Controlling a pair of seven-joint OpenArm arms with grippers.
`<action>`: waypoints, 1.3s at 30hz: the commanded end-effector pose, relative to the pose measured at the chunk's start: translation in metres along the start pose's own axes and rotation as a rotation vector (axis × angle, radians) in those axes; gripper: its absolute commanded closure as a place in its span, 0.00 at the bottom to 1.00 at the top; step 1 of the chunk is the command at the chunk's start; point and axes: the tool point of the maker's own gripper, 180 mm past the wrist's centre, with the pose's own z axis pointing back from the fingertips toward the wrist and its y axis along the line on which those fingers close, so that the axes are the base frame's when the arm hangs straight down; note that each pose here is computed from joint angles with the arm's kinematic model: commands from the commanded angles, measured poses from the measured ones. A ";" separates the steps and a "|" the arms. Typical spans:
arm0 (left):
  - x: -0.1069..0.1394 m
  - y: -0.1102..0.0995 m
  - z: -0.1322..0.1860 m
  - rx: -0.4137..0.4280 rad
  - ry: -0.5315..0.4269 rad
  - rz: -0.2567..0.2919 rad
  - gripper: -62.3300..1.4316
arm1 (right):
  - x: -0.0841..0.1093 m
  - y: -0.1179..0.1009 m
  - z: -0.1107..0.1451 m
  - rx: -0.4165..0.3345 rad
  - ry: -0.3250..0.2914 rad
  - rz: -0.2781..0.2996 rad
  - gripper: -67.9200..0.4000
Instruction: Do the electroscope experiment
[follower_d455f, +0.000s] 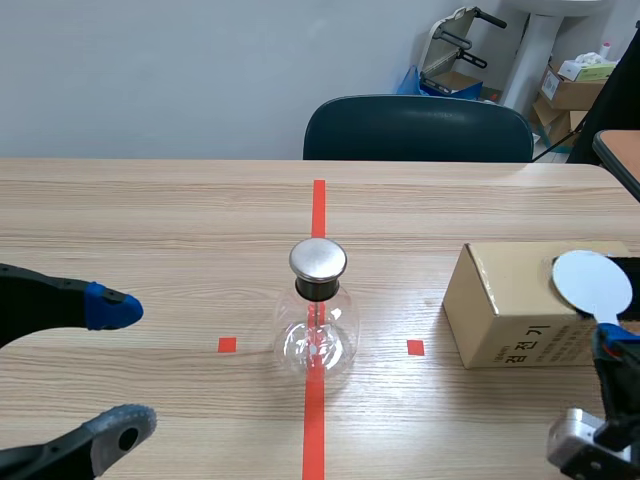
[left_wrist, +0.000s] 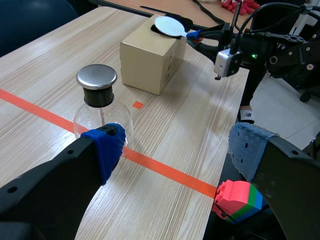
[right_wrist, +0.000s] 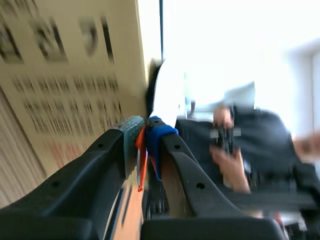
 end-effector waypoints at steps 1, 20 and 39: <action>0.010 -0.003 -0.003 -0.006 -0.040 0.005 0.26 | -0.010 -0.010 0.002 -0.042 0.047 0.033 0.98; 0.011 -0.004 -0.006 0.000 -0.054 0.009 0.30 | -0.005 -0.005 0.006 -0.025 0.025 0.031 0.98; -0.004 0.018 -0.032 0.196 -0.061 0.003 0.68 | -0.013 -0.011 0.004 -0.041 0.071 0.038 0.98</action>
